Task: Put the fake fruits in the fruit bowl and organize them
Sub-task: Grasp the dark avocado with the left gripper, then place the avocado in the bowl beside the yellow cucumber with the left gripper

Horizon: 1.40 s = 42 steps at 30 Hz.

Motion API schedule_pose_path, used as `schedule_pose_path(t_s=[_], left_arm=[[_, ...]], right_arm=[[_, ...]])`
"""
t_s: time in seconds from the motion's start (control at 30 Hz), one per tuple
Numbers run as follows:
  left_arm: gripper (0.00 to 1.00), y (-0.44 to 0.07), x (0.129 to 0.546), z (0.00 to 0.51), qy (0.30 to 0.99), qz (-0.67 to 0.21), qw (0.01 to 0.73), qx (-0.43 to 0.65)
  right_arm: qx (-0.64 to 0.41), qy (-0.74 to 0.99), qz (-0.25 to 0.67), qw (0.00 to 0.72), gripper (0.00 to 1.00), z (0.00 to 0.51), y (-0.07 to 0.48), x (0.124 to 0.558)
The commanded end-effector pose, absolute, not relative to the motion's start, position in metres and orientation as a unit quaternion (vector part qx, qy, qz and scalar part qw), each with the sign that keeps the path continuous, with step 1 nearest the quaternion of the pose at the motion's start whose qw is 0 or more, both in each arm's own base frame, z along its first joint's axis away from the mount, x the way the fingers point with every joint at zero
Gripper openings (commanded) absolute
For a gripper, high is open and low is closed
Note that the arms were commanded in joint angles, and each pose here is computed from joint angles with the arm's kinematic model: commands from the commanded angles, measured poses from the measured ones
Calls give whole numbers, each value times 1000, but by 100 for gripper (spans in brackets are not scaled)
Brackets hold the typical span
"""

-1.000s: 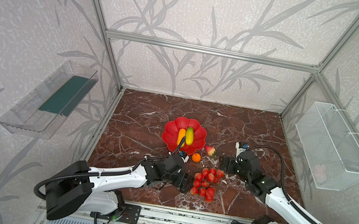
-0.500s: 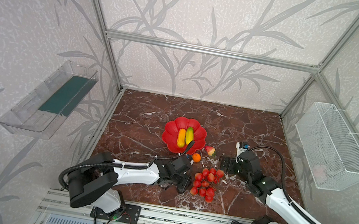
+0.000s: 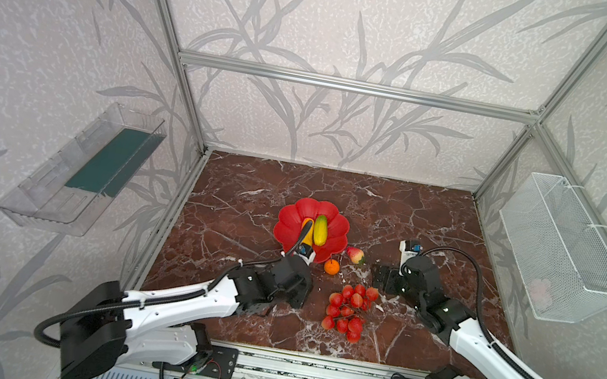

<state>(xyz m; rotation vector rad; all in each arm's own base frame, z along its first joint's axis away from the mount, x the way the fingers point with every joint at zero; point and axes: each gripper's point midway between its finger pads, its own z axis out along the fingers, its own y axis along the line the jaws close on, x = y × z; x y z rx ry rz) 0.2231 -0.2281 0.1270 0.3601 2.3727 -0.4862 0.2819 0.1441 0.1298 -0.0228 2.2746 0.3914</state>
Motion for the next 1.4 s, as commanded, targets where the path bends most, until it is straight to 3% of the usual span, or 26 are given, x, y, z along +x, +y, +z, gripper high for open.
schedule_pose_path(t_s=[0.0, 0.27, 0.67, 0.8, 0.93, 1.2, 1.37], left_arm=[[42, -189, 265, 163, 895, -142, 414, 89], [42, -154, 344, 180, 887, -121, 445, 4], [41, -152, 424, 96, 932, -105, 342, -54], [45, -162, 432, 74, 944, -131, 296, -59], [61, -173, 436, 75, 942, -162, 288, -64], [75, -171, 433, 140, 908, -210, 359, -53], [79, -150, 408, 182, 877, -210, 427, -66]], right_arm=[[-3, 902, 156, 403, 99, 126, 144, 284], [-10, 908, 161, 387, 99, 121, 147, 279], [-22, 911, 150, 384, 99, 125, 141, 271], [-32, 910, 140, 388, 99, 129, 140, 273], [-47, 910, 131, 390, 100, 131, 142, 278], [-109, 918, 136, 357, 99, 125, 169, 296], [-141, 925, 138, 325, 96, 108, 189, 313]])
